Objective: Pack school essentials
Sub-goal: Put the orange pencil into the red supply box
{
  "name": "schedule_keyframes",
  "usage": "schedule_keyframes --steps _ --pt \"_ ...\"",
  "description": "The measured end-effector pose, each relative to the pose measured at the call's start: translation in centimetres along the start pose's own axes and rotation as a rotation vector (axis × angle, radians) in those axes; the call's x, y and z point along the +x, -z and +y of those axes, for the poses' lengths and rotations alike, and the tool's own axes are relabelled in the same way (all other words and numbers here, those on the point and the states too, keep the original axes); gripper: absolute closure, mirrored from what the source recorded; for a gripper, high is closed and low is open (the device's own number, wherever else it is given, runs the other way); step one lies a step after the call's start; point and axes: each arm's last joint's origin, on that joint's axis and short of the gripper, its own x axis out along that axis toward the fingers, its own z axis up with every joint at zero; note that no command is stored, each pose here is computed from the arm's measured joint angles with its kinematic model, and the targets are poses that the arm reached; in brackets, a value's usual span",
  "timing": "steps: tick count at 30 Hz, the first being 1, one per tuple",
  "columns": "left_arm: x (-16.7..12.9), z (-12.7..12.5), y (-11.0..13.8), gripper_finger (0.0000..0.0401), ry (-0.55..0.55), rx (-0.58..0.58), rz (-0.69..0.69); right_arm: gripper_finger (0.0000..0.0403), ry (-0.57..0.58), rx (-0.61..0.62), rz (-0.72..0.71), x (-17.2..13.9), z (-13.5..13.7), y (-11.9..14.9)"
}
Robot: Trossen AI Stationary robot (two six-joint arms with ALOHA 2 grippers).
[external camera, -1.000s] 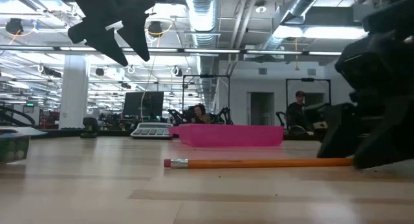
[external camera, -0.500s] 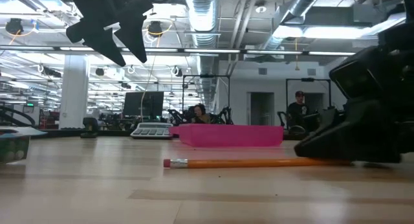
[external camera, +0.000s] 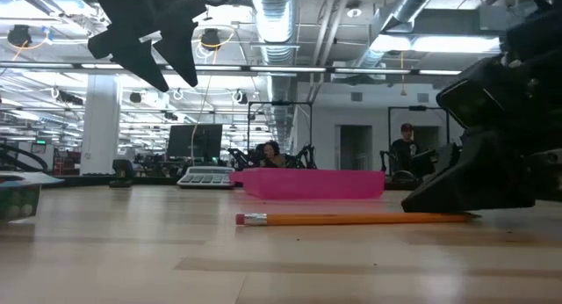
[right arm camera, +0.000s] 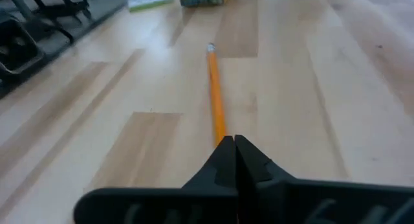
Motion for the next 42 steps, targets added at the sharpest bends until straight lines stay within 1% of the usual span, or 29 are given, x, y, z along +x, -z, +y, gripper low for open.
schedule_keyframes --steps 4,8,10,12,13,15,19,22,27,30,34,38,42 --pt "0.0 0.0 0.0 0.0104 -0.002 0.000 -0.005 0.0401 0.029 -0.015 0.012 -0.6 -0.5 -1.5" --pt "0.0 0.0 0.0 0.0104 -0.001 0.000 -0.006 0.0401 0.045 -0.035 -0.021 -1.3 -0.9 -3.7" --pt "0.0 0.0 0.0 0.0104 -0.001 -0.001 -0.006 0.0401 0.010 -0.054 -0.028 -1.7 -1.0 -4.6" --pt "0.0 0.0 0.0 0.0104 -0.001 -0.001 -0.006 0.0399 -0.057 -0.059 -0.034 -2.2 -1.0 -5.4" --pt "0.0 0.0 0.0 0.0104 -0.001 -0.001 -0.006 0.0394 -0.086 -0.057 -0.031 -2.4 -0.9 -5.7" --pt "0.0 0.0 0.0 0.0104 -0.002 -0.001 -0.006 0.0379 -0.108 -0.044 -0.011 -2.7 -0.7 -5.9" --pt "0.0 0.0 -0.1 0.0104 -0.005 -0.001 -0.018 0.0341 -0.126 -0.052 0.045 -3.4 -0.1 -4.9" --pt "0.0 0.0 -0.1 0.0104 -0.010 -0.003 -0.031 0.0319 -0.090 -0.033 0.078 -3.7 -0.1 -3.2" --pt "0.1 0.0 -0.2 0.0104 -0.010 -0.031 -0.032 0.0288 -0.064 -0.005 0.057 -3.8 -0.3 -1.2" --pt "0.1 0.0 -0.2 0.0104 -0.009 -0.041 -0.031 0.0266 -0.063 -0.006 0.063 -3.3 -0.3 -0.2" --pt "0.1 0.1 -0.2 0.0104 -0.012 -0.042 -0.029 0.0239 -0.067 0.000 0.033 -2.6 0.0 0.8" --pt "0.1 0.1 -0.2 0.0104 -0.012 -0.041 -0.029 0.0230 -0.013 -0.004 0.032 -2.1 0.0 1.9" --pt "0.1 0.1 -0.1 0.0104 -0.015 -0.036 -0.019 0.0247 0.064 -0.016 0.040 -2.1 0.0 2.9"
